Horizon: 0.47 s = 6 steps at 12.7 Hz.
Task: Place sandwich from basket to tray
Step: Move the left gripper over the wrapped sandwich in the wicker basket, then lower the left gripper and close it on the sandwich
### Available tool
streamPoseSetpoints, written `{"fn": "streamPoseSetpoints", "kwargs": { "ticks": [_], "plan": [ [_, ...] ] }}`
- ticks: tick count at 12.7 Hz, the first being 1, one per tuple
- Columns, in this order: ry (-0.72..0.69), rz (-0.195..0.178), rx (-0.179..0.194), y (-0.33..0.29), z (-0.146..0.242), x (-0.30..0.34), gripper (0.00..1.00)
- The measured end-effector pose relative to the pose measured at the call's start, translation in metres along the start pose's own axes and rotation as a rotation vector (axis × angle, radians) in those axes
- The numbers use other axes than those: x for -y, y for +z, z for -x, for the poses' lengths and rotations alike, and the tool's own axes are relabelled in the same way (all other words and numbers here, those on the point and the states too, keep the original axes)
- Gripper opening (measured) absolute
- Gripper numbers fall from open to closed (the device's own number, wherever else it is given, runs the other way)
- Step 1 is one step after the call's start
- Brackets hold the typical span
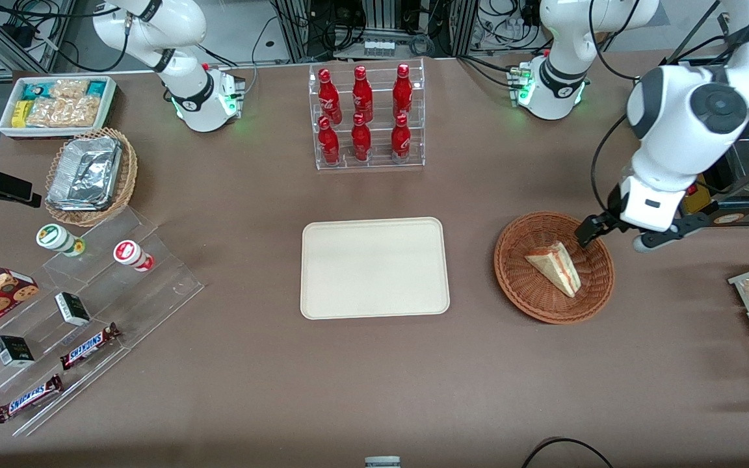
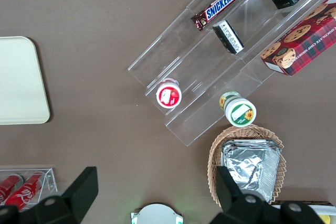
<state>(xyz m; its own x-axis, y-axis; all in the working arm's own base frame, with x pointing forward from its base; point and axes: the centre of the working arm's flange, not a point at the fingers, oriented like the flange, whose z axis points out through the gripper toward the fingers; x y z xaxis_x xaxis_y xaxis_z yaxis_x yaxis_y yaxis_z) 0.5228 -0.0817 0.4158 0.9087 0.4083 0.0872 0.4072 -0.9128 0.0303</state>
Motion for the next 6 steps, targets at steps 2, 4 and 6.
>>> {"fn": "streamPoseSetpoints", "kwargs": {
  "ticks": [2,4,6],
  "plan": [
    [-0.073,0.002,0.008,0.022,0.01,-0.01,1.0],
    [-0.121,0.025,-0.008,0.046,0.013,-0.018,1.0],
    [-0.129,0.027,0.002,0.074,0.014,-0.018,1.0]
  ]
}}
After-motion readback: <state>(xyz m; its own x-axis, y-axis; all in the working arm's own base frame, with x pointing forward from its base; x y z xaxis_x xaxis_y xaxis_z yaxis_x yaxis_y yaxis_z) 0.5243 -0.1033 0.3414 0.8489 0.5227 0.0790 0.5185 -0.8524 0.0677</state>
